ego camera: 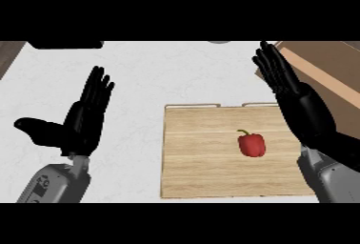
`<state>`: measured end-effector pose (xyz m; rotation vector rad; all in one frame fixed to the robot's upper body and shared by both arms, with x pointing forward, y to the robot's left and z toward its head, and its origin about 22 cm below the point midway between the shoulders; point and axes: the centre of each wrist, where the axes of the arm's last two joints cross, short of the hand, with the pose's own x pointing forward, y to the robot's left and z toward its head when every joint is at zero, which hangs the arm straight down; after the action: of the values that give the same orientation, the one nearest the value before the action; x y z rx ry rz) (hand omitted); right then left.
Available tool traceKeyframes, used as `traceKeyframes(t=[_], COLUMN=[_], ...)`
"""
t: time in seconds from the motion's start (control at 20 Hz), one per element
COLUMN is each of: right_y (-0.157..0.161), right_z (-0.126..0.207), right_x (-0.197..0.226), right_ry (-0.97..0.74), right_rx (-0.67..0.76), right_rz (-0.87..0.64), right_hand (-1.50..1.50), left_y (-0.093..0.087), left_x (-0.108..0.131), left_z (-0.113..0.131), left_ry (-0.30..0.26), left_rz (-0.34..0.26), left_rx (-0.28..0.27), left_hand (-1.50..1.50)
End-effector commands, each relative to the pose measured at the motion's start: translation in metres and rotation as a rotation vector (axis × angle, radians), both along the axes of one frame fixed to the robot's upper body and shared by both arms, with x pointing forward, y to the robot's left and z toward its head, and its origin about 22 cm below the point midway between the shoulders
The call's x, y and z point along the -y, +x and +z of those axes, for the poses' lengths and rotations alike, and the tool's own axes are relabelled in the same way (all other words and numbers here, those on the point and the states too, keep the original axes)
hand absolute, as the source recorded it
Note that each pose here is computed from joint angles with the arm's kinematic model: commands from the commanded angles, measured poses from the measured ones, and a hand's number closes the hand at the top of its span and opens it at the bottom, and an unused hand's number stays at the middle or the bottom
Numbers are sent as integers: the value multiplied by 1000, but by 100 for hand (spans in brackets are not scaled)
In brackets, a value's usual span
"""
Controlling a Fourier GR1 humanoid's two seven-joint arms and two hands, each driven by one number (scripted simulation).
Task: Pick the bell pepper from the tray and place it in the cardboard box
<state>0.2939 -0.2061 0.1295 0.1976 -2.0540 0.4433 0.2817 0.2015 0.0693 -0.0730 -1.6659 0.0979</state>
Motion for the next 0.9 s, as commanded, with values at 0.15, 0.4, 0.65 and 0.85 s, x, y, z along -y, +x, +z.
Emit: traceKeyframes(t=[0.15, 0.4, 0.65, 0.85], right_y=[-10, -27, -84, -100], right_z=[10, 23, -1, 31], right_x=[30, 74, 58, 45], right_ry=[-168, -196, -305, -591], right_rx=[-104, 248, 379, 304], right_rz=[-132, -536, -319, -302], right_hand=[-150, -150, -150, -150], left_y=[-13, -29, -31, -30], left_x=[-75, -103, -127, -118], left_z=[-6, -23, -13, -15], left_ry=[116, 123, 101, 106], left_rz=[63, 101, 61, 73], left_rx=[-111, -233, -238, -228], left_hand=[0, 0, 0, 0])
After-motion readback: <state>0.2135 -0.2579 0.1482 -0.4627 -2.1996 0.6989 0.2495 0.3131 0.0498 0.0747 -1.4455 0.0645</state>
